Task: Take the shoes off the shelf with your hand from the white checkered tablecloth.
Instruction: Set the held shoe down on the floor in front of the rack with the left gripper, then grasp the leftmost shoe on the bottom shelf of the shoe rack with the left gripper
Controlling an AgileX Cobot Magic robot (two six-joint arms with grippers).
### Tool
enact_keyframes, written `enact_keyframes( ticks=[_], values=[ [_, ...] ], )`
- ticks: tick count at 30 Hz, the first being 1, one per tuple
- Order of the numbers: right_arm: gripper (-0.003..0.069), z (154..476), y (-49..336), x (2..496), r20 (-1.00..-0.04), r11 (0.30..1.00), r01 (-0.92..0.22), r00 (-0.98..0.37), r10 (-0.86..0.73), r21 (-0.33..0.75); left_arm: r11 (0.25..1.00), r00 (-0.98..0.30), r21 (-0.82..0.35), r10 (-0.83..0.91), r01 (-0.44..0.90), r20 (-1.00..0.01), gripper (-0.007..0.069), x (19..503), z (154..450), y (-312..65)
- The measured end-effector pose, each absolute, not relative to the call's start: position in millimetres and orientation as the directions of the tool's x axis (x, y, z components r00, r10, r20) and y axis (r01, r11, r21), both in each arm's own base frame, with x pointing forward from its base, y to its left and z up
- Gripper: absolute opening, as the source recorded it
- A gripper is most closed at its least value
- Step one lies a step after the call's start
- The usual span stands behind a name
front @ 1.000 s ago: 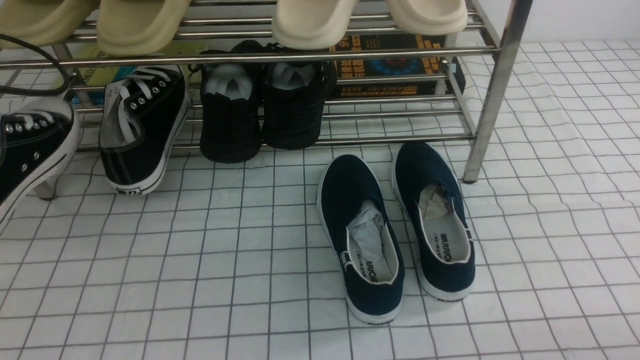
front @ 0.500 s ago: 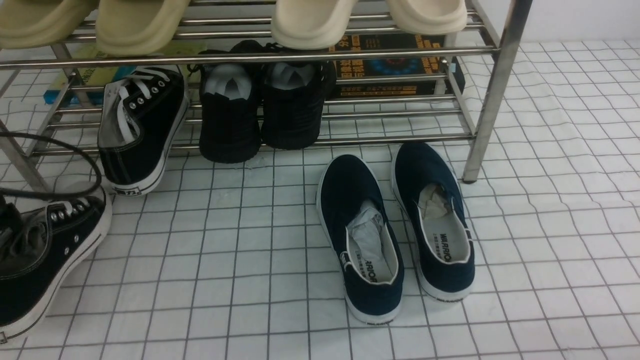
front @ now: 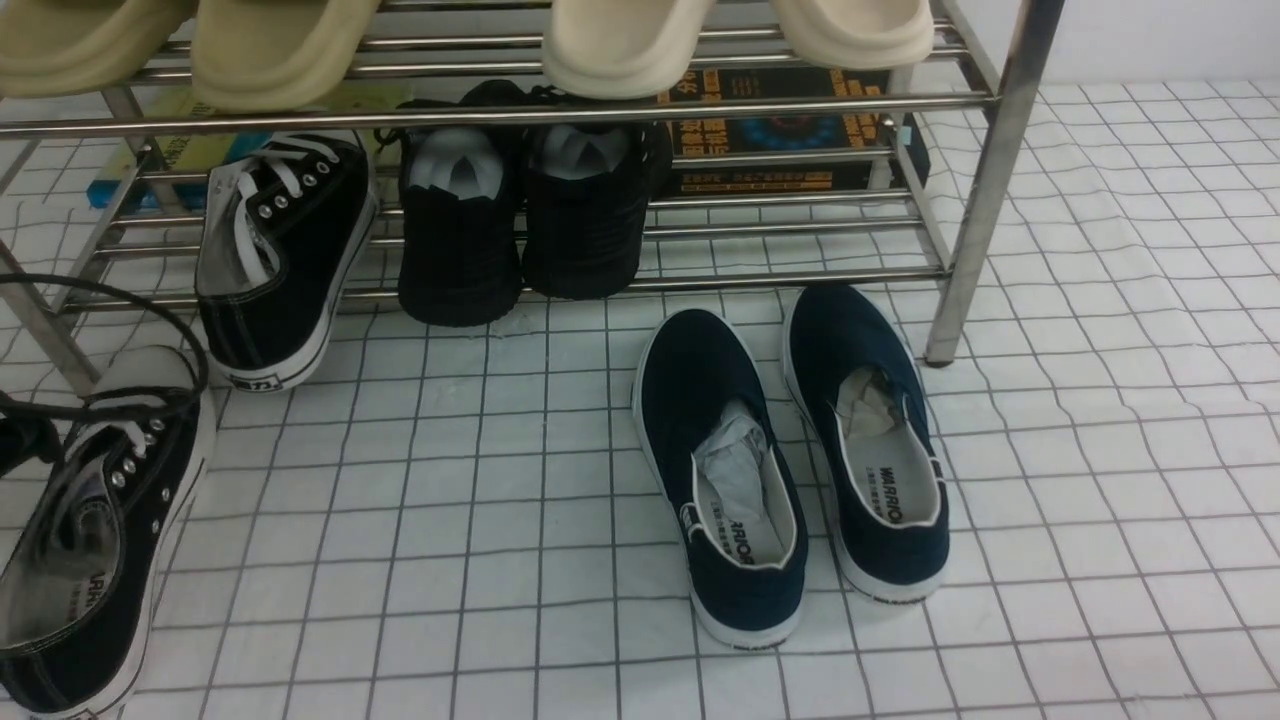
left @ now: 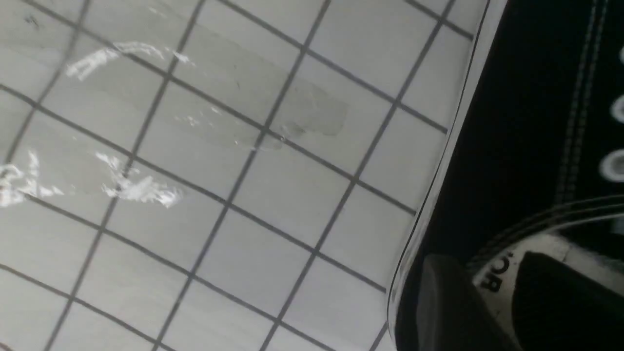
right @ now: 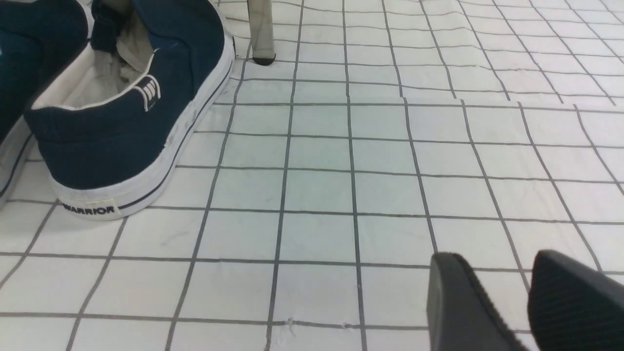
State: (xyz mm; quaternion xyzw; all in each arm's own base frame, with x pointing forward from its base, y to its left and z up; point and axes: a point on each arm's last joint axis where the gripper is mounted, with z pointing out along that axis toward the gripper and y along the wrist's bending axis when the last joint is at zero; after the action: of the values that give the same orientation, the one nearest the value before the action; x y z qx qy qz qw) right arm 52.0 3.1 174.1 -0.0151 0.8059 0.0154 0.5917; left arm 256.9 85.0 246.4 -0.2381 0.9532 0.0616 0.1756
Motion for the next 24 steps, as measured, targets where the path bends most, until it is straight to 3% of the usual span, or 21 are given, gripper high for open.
enact_keyframes(
  ticks=[5,9,10,11,12,16,21,24],
  values=[
    [0.0239,174.1,3.1,52.0,-0.954,0.999,-0.043,-0.299,-0.006,0.007,0.873,-0.805,0.031,-0.434,-0.486,-0.405,0.0389,267.7,279.4,89.1],
    [0.0239,174.1,3.1,52.0,-0.954,0.999,-0.043,-0.299,-0.006,0.007,0.867,-0.785,-0.029,-0.464,-0.497,-0.411,0.0352,273.5,303.1,86.0],
    [0.0239,174.1,3.1,52.0,-0.954,0.999,-0.043,-0.299,-0.006,0.007,0.871,-0.786,-0.054,-0.466,-0.488,-0.406,0.0304,275.1,309.1,82.7],
    [0.0239,174.1,3.1,52.0,-0.954,0.999,-0.043,-0.299,-0.006,0.007,0.886,-0.795,-0.097,-0.452,-0.454,-0.405,0.017,278.9,317.1,73.6],
    [0.0239,174.1,3.1,52.0,-0.954,0.999,-0.043,-0.299,-0.006,0.007,0.896,-0.802,-0.106,-0.435,-0.432,-0.409,0.0115,280.7,319.6,69.1],
    [0.0239,174.1,3.1,52.0,-0.954,0.999,-0.043,-0.299,-0.006,0.007,0.921,-0.802,-0.151,-0.387,-0.359,-0.456,0.0012,293.7,327.7,47.8],
    [0.0239,174.1,3.1,52.0,-0.954,0.999,-0.043,-0.299,-0.006,0.007,0.916,-0.77,-0.2,-0.401,-0.348,-0.496,0.0036,315.6,331.1,33.7],
    [0.0239,174.1,3.1,52.0,-0.954,0.999,-0.043,-0.299,-0.006,0.007,0.915,-0.753,-0.235,-0.404,-0.328,-0.52,0.0153,339.4,326.4,24.8]
  ],
)
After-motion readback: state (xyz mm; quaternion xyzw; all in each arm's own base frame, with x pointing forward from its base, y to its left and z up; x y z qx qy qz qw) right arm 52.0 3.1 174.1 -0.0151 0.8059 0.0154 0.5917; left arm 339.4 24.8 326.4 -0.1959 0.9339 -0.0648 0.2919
